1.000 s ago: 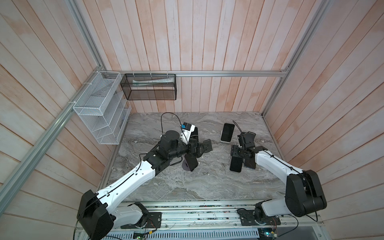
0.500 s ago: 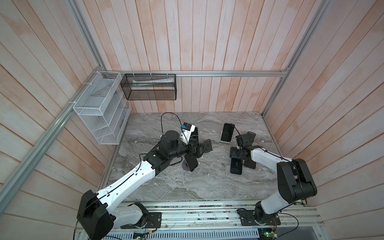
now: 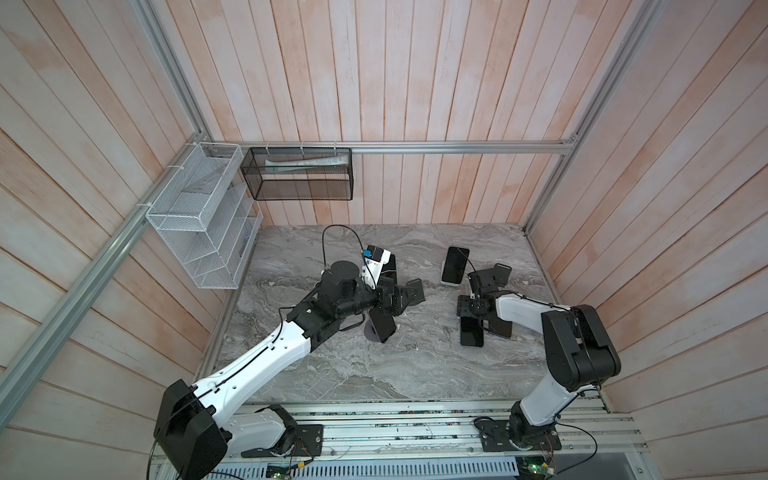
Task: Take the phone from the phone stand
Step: 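Lower the green-edged phone flat beside the blue-edged phone and open the right gripper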
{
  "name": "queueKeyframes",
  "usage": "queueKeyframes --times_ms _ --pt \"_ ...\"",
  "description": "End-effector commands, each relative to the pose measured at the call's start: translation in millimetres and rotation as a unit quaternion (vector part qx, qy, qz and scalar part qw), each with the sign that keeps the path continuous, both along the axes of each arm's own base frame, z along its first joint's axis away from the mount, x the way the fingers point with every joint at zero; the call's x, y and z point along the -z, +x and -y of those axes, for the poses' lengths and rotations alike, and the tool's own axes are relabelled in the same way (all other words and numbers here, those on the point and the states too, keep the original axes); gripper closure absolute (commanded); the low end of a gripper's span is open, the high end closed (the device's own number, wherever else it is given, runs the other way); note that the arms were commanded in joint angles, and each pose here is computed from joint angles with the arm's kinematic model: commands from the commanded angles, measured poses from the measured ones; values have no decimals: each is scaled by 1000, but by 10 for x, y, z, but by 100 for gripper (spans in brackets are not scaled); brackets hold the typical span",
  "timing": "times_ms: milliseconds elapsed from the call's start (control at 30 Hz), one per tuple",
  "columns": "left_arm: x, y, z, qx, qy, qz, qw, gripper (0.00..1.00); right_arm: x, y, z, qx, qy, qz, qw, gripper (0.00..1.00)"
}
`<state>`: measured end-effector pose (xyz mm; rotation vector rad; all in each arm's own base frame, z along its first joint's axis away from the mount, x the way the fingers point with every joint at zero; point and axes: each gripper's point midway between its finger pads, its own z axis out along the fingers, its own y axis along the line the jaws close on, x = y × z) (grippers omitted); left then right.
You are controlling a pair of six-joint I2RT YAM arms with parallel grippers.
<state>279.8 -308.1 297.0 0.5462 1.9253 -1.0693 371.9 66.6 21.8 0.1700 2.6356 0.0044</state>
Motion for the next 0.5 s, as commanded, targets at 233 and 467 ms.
queueKeyframes --times_ms 233,467 --pt "-94 13 27 7 -2 19 1000 0 67 1 66 -9 -6 -3 1000 37" --pt "-100 7 28 8 -3 20 1000 0 56 -3 17 -16 13 0 1000 32"
